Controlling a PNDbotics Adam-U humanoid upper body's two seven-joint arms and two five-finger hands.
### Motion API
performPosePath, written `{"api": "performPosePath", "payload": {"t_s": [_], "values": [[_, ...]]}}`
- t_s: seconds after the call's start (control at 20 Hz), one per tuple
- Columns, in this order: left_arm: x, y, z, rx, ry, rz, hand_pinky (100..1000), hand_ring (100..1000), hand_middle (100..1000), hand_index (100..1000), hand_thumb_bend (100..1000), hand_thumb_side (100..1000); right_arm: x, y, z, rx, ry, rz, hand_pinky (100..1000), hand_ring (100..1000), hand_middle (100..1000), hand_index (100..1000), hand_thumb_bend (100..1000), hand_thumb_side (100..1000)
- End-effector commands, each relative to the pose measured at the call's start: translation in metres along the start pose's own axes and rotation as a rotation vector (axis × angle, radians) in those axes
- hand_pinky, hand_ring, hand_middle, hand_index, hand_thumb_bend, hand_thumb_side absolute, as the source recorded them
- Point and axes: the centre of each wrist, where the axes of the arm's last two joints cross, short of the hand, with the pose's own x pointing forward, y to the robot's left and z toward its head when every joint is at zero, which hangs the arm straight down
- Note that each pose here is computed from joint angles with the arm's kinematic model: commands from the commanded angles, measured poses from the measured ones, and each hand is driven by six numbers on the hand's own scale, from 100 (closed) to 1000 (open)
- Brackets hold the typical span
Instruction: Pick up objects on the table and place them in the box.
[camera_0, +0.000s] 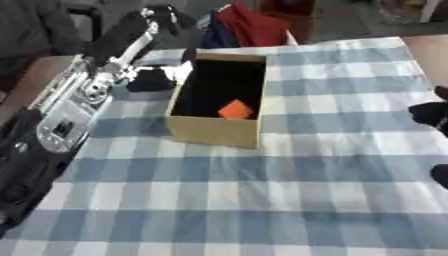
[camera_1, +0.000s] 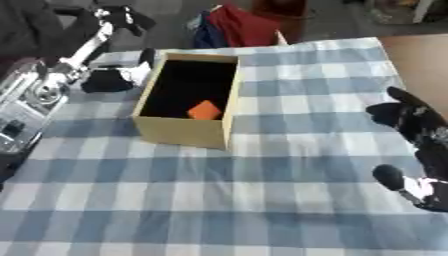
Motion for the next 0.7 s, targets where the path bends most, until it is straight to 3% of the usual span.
{"api": "performPosePath", "payload": {"t_s": [0.05,0.3,0.7], "values": [[0.017,0.031,0.014,0.209,-0.032,0.119,816,669,654,808,100,479,0.007,-0.008,-0.002,-0.014,-0.014,0.037,872,865,770,1000,655,563],[0.003,0.015,0.050,0.357,-0.009,0.318,816,656,637,800,100,549,0.007,-0.010,0.001,-0.025,-0.002,0.045,872,865,770,1000,655,567],[-0.004,-0.021,0.082,0.450,0.061,0.472,818,651,628,793,100,586,0.006,-0.011,0.003,-0.035,0.006,0.049,872,865,770,1000,659,560]]}}
